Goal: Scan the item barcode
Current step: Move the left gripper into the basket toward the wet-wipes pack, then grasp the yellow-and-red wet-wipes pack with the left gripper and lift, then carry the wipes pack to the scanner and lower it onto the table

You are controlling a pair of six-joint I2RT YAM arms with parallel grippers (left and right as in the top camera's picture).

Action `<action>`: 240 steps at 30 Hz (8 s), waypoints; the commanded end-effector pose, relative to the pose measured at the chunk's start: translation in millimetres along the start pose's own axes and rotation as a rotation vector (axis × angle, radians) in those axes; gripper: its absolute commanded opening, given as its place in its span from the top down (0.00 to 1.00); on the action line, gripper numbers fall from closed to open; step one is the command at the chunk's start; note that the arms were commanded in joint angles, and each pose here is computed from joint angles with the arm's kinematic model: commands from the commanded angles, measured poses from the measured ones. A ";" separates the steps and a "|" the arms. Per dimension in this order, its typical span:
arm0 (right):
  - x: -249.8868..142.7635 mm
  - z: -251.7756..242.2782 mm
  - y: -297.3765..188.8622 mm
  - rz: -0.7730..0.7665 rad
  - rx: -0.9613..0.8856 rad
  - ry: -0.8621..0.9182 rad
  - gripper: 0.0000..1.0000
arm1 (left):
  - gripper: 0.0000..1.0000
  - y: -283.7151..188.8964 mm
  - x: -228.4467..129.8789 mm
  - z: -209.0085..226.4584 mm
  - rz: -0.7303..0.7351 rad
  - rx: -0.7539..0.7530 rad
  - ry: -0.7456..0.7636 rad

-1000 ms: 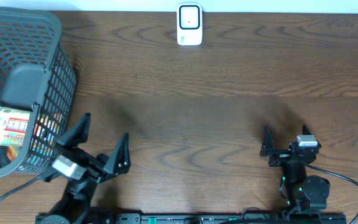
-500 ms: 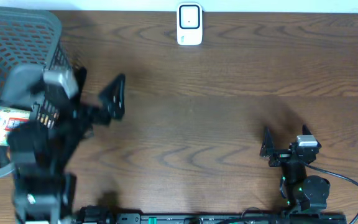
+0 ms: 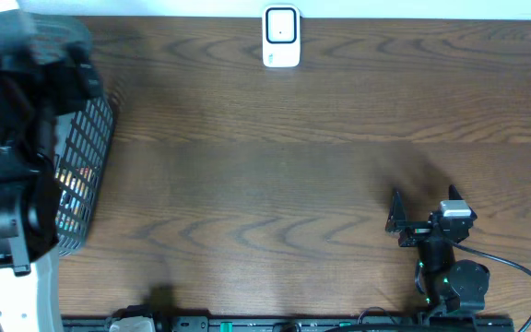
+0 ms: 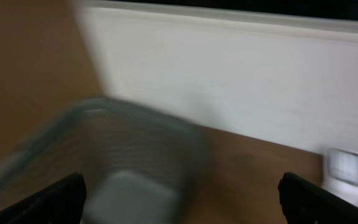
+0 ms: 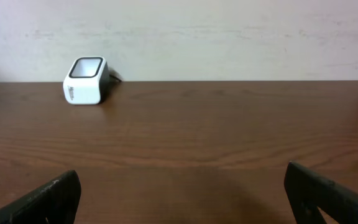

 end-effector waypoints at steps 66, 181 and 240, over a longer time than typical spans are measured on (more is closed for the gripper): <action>-0.5 1.5 -0.2 0.000 0.004 -0.004 0.01 | 0.02 99.3 -341.5 129.6 1.089 0.471 -0.766; -0.8 1.5 -0.2 0.001 0.004 -0.004 0.01 | 0.92 -5.0 -269.7 -419.2 0.783 -1.132 0.003; -0.8 1.4 -0.2 0.001 0.004 -0.004 0.01 | 0.21 37.0 -371.1 -462.8 1.127 -0.573 -0.568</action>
Point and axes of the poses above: each gripper's point midway between its finger pads, its own y axis out along the fingers, its own z axis along the line the jaws close on, x = y × z, the point moved 1 cm from there along -y, back along the fingers, and after that the axes turned 10 degrees about y, right-handed, at the moved point
